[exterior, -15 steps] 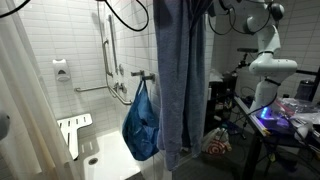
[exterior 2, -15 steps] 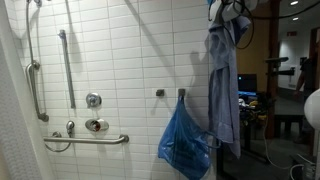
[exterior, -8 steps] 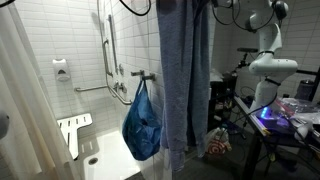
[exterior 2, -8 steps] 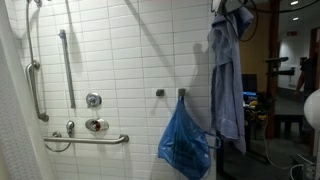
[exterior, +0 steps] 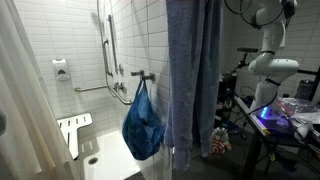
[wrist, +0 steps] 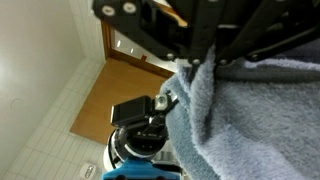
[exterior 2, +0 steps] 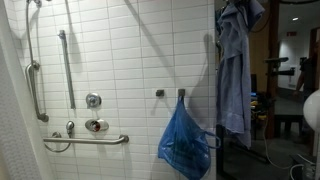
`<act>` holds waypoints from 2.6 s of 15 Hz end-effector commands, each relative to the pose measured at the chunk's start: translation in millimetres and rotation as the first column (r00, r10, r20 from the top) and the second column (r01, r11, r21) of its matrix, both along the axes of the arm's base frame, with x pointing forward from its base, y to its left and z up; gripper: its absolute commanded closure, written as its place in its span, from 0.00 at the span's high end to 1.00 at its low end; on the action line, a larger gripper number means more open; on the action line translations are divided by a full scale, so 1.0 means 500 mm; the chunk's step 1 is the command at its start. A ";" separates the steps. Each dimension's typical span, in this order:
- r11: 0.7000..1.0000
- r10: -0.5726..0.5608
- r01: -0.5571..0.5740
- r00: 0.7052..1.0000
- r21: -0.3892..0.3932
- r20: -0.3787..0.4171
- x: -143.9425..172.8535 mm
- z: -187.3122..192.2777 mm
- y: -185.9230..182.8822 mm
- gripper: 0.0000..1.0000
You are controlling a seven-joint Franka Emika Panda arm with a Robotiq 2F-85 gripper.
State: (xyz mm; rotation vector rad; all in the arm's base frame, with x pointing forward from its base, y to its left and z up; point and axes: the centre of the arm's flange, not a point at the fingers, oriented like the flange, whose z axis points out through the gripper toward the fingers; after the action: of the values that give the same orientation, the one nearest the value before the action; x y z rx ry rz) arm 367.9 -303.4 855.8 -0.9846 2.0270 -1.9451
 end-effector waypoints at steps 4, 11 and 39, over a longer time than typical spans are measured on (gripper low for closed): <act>0.999 0.019 -0.019 1.000 0.026 -0.007 0.069 -0.002 -0.005 0.01; 1.000 0.016 -0.015 0.999 -0.014 0.042 0.116 -0.115 0.051 0.01; 0.958 -0.163 0.070 0.930 0.277 0.331 0.290 -0.469 0.217 0.01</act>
State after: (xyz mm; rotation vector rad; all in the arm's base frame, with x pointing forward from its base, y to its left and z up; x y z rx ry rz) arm 497.6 -193.3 616.0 -0.5066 2.0572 -1.7104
